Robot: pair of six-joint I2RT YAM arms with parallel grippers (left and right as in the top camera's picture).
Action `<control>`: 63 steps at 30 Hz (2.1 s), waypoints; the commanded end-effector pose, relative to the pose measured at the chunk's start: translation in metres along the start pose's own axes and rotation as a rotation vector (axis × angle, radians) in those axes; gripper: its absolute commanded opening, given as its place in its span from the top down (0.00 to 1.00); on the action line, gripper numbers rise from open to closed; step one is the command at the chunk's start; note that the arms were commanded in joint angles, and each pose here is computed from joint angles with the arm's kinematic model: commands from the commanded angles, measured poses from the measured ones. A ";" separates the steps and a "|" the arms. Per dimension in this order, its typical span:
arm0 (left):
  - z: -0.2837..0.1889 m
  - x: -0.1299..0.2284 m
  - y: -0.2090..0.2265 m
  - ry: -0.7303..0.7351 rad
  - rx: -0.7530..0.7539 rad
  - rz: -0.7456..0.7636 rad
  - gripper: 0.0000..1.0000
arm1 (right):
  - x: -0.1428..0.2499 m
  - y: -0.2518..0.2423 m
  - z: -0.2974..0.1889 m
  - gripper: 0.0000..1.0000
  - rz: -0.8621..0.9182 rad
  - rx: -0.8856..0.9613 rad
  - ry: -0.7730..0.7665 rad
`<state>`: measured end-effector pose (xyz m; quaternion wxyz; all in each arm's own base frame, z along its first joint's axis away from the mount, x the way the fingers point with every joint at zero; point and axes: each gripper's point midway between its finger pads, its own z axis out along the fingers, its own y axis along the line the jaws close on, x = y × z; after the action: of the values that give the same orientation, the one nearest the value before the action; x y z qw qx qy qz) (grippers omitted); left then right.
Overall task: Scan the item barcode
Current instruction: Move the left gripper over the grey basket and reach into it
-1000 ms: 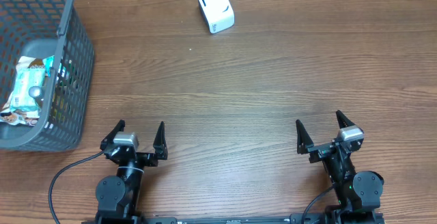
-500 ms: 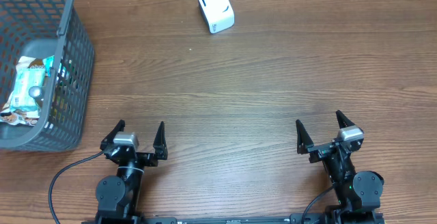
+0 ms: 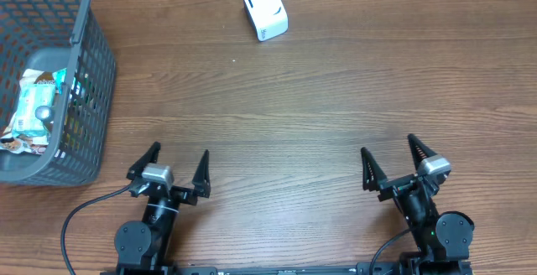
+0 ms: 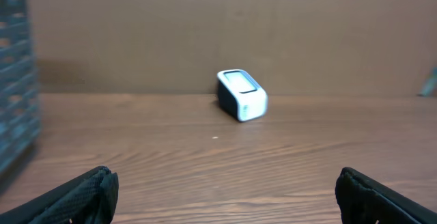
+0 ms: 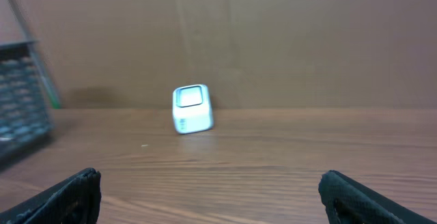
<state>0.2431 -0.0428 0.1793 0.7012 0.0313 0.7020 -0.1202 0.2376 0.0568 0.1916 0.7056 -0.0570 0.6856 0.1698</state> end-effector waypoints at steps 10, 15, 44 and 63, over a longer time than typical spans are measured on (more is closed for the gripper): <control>-0.039 -0.115 -0.039 0.011 0.107 0.017 0.00 | -0.061 0.027 -0.015 0.00 0.067 -0.068 0.043; -0.039 -0.150 -0.045 0.143 0.104 0.009 0.00 | -0.084 0.029 -0.008 0.00 0.097 -0.051 0.129; 0.015 -0.128 -0.018 0.741 -0.082 -0.116 0.96 | -0.070 0.018 0.058 0.00 0.390 0.052 0.913; 0.013 -0.123 0.005 0.751 -0.252 -0.187 0.60 | -0.008 -0.082 0.065 0.00 0.409 0.679 1.019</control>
<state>0.2568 -0.0321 0.2938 0.3732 -0.0487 0.9226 -0.0847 0.3192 0.0234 0.1838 0.2000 0.1850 0.9588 0.0802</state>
